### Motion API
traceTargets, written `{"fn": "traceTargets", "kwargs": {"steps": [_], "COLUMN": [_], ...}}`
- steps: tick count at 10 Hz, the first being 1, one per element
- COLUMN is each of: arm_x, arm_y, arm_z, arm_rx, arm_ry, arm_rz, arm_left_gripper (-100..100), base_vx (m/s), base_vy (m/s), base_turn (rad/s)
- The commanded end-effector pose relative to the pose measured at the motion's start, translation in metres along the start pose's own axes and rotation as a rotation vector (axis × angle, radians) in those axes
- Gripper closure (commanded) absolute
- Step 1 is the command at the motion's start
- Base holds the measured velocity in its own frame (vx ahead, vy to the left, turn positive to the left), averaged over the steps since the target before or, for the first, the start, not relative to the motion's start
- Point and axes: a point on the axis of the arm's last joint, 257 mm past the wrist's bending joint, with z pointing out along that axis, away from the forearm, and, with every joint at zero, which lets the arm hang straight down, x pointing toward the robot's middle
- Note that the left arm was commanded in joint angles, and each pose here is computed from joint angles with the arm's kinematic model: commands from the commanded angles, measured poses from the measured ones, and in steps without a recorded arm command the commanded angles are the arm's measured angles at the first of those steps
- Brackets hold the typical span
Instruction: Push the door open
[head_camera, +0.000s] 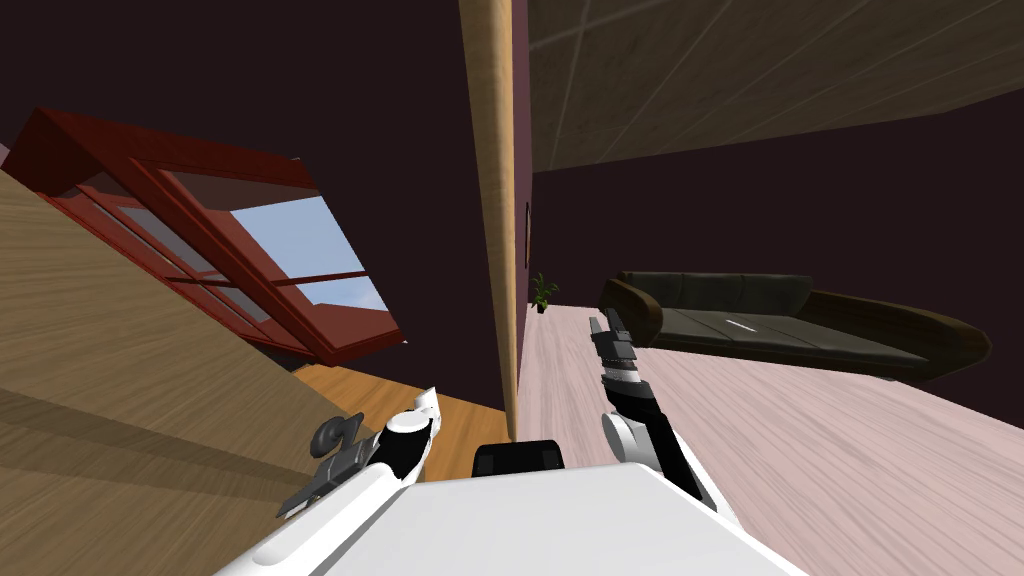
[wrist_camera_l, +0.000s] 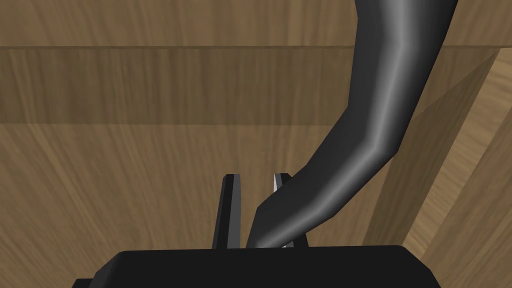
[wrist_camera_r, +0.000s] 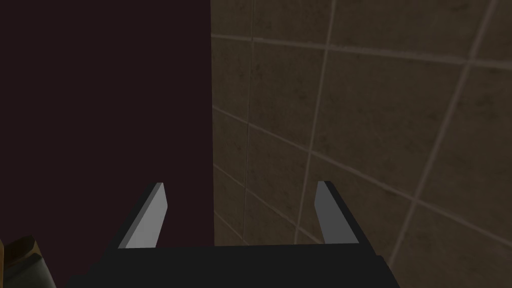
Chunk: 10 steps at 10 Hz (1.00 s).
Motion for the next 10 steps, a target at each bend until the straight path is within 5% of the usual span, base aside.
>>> {"fn": "traceTargets", "kwargs": {"steps": [1,9,10], "arm_x": [0.0,0.0,-0.009], "arm_y": [0.001,0.001,0.0], "arm_z": [-0.0027,-0.0027,0.0095], "arm_rx": [-0.007,-0.007,-0.005], "arm_ry": [-0.003,-0.003,-0.05], "arm_rz": [0.002,0.002,0.005], "arm_left_gripper": [100,100,100], "base_vx": [0.001,-0.002,0.019], "base_vy": [0.032,0.008,0.04], "base_turn": [0.026,0.001,0.081]}}
